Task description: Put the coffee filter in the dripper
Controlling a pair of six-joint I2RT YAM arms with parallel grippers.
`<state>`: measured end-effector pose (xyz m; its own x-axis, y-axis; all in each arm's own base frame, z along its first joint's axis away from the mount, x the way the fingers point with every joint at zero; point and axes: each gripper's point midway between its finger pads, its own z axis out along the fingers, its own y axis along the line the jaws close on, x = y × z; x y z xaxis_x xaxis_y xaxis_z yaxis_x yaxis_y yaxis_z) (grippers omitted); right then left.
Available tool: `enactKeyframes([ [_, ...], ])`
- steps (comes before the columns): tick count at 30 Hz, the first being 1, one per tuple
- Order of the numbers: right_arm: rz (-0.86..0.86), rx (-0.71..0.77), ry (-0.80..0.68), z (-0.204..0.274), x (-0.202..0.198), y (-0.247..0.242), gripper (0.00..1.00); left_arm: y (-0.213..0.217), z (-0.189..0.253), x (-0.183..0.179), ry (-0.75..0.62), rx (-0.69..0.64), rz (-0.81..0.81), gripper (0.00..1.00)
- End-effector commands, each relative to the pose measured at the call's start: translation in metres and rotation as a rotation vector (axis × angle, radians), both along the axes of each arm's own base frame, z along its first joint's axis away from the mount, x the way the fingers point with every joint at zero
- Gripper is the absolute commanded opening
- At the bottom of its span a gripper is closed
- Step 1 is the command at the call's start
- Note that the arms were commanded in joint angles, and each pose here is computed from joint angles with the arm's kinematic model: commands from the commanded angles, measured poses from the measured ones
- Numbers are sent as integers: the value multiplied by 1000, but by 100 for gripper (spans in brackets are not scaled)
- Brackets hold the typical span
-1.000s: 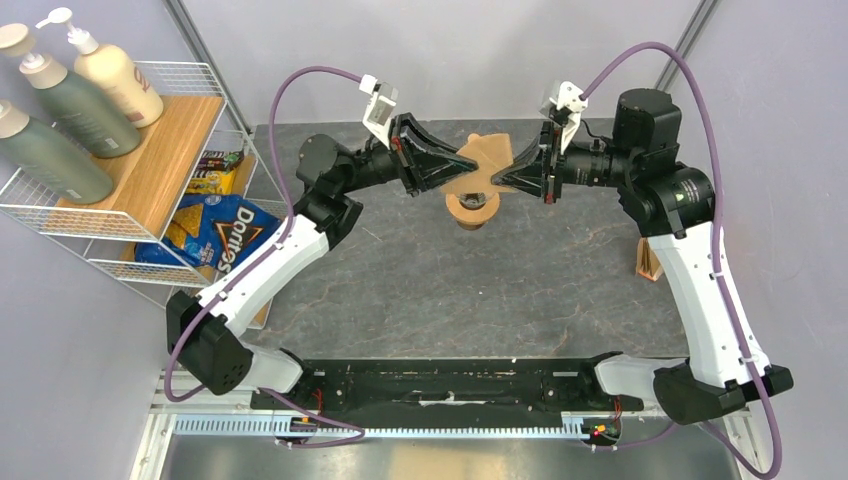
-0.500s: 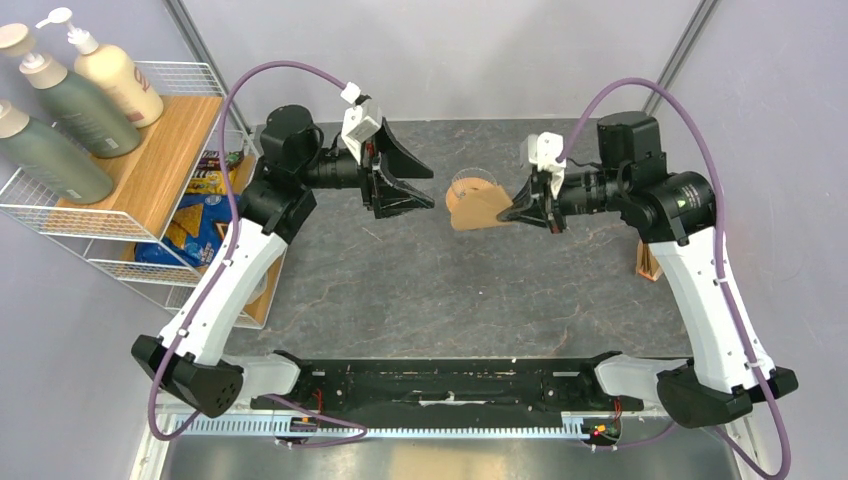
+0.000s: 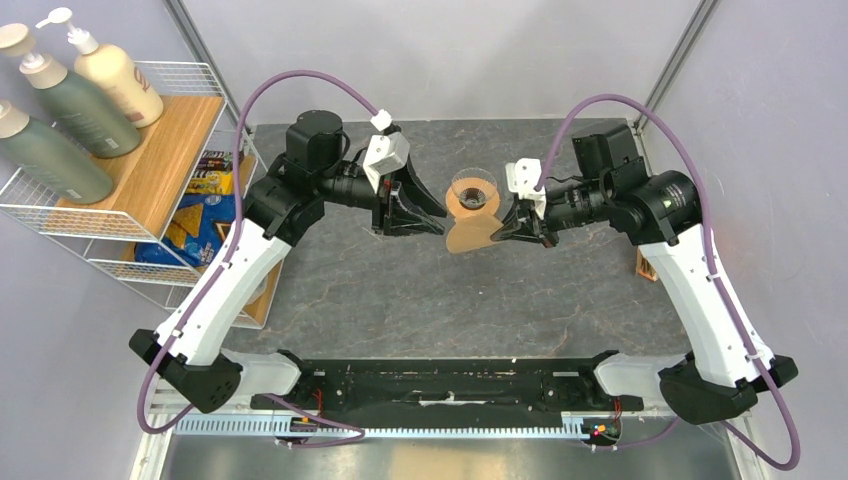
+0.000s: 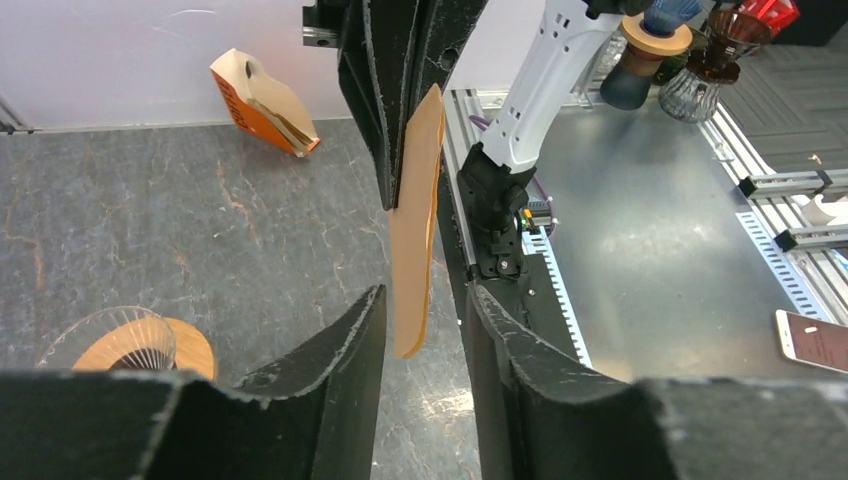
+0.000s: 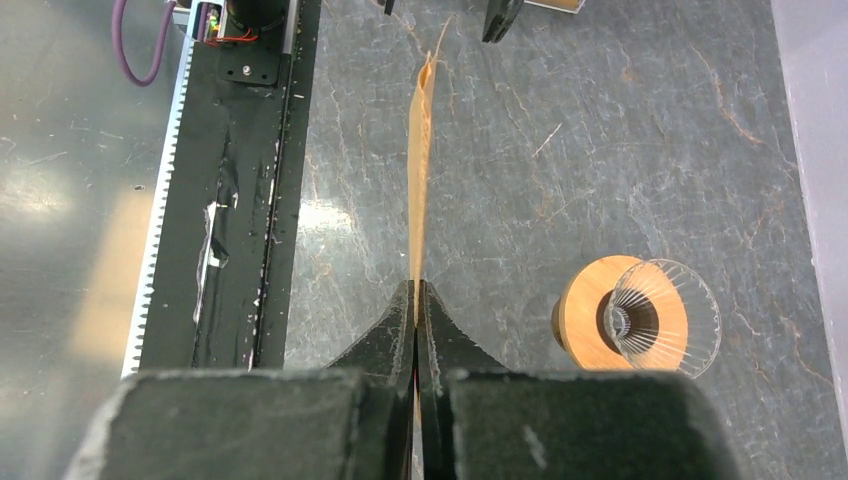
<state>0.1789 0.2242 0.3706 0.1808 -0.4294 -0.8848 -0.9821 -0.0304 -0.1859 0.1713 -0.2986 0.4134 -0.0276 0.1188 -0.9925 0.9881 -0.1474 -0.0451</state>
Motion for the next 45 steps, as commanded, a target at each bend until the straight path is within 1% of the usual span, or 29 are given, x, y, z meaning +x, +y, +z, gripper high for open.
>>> enactKeyframes([
  [1,16,-12,-15,0,-5,2,0,0,6,-15,-66,-14,-47,40],
  [9,38,-37,-11,-4,-14,9,0,-2,11,-25,-86,-24,-64,38],
  [14,30,-42,-6,-4,-14,9,0,2,12,-37,-77,-34,-105,26],
  [21,37,-46,-7,-6,-18,10,0,2,12,-38,-76,-36,-112,21],
  [29,52,-57,-17,-8,-19,12,0,-1,9,-33,-76,-27,-93,22],
  [36,58,-63,-20,-10,-21,11,0,-1,7,-28,-76,-18,-65,30],
  [45,61,-65,-18,-11,-22,12,0,-1,5,-24,-79,-12,-49,30],
])
